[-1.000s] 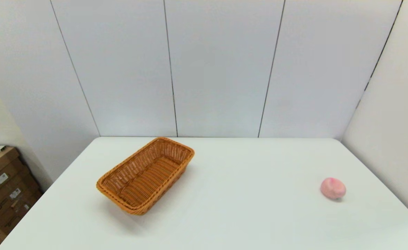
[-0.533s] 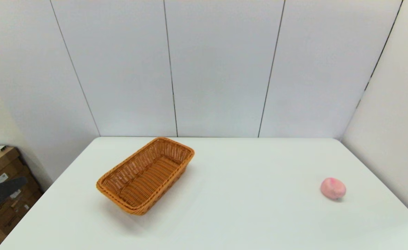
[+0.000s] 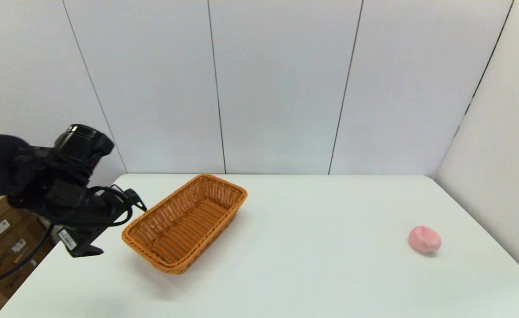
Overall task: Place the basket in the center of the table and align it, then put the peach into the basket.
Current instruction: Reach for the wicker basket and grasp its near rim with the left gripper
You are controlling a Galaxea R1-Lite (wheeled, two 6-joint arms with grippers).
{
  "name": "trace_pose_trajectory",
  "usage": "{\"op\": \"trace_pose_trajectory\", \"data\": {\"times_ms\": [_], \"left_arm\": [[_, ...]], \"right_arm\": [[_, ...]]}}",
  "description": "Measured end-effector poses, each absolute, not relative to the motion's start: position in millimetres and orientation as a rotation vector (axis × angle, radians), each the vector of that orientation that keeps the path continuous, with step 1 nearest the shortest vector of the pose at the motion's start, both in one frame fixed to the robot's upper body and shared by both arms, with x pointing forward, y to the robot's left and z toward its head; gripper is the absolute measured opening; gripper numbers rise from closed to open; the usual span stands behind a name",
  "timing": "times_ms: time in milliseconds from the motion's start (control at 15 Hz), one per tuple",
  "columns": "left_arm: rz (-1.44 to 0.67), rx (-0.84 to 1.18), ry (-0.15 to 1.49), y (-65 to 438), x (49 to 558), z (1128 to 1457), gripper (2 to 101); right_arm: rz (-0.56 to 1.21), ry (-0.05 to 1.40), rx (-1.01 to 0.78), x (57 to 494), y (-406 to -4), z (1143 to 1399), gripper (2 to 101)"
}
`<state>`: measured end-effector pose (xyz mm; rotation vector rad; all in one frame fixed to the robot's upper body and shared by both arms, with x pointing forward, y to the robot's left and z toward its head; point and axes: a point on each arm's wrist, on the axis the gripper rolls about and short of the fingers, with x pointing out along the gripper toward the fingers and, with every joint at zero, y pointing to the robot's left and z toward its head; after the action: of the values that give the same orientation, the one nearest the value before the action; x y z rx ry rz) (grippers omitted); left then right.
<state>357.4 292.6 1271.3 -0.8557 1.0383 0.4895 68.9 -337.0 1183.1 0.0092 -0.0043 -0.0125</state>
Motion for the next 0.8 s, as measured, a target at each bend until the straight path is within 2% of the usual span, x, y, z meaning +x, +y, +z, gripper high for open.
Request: {"op": "trace_pose_trajectory", "data": {"times_ms": [333,800], "left_arm": [[0.592,-0.903,1.255,258,405,1234,97.8],[0.618,-0.882,1.345,254,410,1212,97.8]], "right_arm": [[-0.013,0.001,0.009,69,-337,1183,97.1],[-0.013,0.0,0.009,69,-337,1183,97.1]]}}
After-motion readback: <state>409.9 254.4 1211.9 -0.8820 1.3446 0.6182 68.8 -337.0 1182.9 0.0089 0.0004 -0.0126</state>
